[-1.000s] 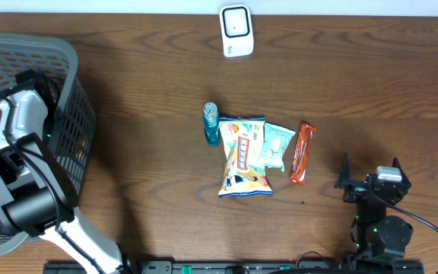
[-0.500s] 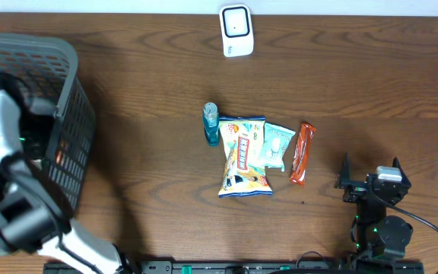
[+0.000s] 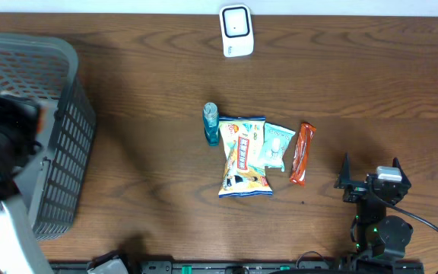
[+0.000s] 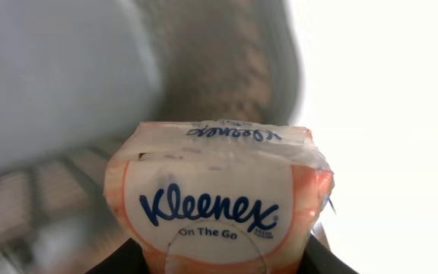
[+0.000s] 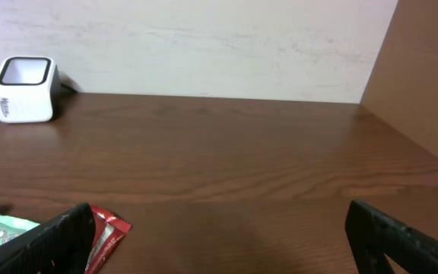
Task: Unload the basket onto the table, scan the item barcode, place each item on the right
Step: 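Carry the Kleenex pack to the table center and lower it between items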
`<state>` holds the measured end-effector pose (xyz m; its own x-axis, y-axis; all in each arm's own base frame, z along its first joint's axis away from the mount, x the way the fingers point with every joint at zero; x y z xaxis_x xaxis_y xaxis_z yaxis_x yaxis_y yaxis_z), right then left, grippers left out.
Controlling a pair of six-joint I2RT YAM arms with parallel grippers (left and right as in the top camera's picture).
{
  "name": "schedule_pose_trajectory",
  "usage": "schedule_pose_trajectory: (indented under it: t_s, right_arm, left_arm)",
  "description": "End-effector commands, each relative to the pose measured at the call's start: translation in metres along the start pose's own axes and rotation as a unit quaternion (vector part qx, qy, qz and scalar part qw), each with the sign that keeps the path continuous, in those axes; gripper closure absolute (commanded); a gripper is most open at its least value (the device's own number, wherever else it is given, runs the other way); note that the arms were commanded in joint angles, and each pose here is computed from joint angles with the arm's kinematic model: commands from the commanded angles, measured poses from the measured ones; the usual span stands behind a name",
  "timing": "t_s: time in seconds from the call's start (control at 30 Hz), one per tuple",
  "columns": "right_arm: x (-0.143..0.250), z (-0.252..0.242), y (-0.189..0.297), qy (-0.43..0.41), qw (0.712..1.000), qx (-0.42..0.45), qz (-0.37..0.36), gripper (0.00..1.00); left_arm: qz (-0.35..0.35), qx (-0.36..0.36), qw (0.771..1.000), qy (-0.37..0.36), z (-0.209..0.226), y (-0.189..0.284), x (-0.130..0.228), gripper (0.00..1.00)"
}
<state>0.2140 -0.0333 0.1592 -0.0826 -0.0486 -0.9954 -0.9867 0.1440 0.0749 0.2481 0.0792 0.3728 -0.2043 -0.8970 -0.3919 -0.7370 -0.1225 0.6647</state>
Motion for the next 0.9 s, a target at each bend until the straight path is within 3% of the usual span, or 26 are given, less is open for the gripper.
schedule_pose_trajectory:
  t_s: [0.0, 0.3, 0.53, 0.87]
  right_arm:
    - [0.000, 0.000, 0.000, -0.006, 1.000, -0.001, 0.000, 0.01]
    - [0.000, 0.000, 0.000, -0.006, 1.000, -0.001, 0.000, 0.01]
    - [0.000, 0.000, 0.000, -0.006, 1.000, -0.001, 0.000, 0.01]
    - [0.000, 0.000, 0.000, -0.006, 1.000, -0.001, 0.000, 0.01]
  left_arm:
    - [0.025, 0.047, 0.997, -0.063, -0.024, 0.015, 0.030, 0.58]
    - [0.130, 0.092, 0.964, -0.213, -0.071, -0.002, 0.125, 0.59]
    - [0.226, 0.115, 0.905, -0.342, -0.107, -0.038, 0.235, 0.59]
    - [0.296, 0.046, 0.838, -0.456, -0.087, -0.110, 0.382, 0.59]
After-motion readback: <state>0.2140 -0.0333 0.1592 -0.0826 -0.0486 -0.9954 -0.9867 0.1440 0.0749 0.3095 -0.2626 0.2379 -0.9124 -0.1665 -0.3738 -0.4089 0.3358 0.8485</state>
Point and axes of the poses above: each gripper's point midway between its finger pads, its own y axis back along the fingers, its own z axis along the line the jaws close on, x = y × z, the point moved 3 cm from there along y, back along the fingers, and after that the axes turned 1 degree about -y, right-handed, at the moved point
